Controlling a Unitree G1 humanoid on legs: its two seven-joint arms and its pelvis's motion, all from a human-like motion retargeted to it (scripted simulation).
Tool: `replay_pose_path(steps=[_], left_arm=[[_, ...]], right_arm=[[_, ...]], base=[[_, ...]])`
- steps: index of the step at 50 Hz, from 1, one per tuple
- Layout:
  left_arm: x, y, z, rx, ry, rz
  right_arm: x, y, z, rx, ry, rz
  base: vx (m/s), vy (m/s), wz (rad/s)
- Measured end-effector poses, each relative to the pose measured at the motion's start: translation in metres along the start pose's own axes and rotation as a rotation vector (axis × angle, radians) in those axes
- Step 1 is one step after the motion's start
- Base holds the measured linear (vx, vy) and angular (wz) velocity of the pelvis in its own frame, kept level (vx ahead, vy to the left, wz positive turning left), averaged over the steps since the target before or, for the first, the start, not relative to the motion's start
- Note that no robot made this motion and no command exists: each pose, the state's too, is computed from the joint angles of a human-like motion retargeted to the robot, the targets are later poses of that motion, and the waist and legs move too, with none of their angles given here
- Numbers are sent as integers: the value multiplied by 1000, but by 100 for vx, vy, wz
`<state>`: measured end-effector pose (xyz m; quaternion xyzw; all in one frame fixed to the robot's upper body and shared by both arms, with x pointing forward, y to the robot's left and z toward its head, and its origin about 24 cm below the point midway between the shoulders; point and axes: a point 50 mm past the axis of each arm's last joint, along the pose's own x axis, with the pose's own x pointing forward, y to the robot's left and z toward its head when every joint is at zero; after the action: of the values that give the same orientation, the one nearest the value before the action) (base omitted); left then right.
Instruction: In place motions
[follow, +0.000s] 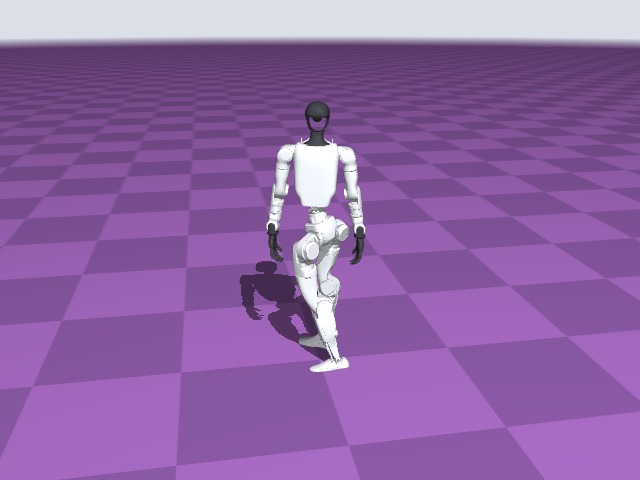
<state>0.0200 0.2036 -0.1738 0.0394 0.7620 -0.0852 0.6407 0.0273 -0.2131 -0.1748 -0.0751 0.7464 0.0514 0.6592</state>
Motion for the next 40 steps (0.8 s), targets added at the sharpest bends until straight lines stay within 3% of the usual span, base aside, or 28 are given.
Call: replay_pose_path(steps=[8, 18, 30, 40], left_arm=[[-6, 7, 27, -93, -133, 14], [-3, -3, 24, -127, -112, -10], [5, 1, -62, -292, 98, 21], [9, -42, -124, -619, 239, -89]], right_arm=[[1, 0, -44, 90, 163, 34], [0, -12, -45, 10, 163, -13], [-5, -26, 0, 8, -20, -73], [-18, 2, 76, -173, -280, 0]], base=[[19, -8, 154], [25, 7, 171], [23, 17, 94], [2, 0, 15]])
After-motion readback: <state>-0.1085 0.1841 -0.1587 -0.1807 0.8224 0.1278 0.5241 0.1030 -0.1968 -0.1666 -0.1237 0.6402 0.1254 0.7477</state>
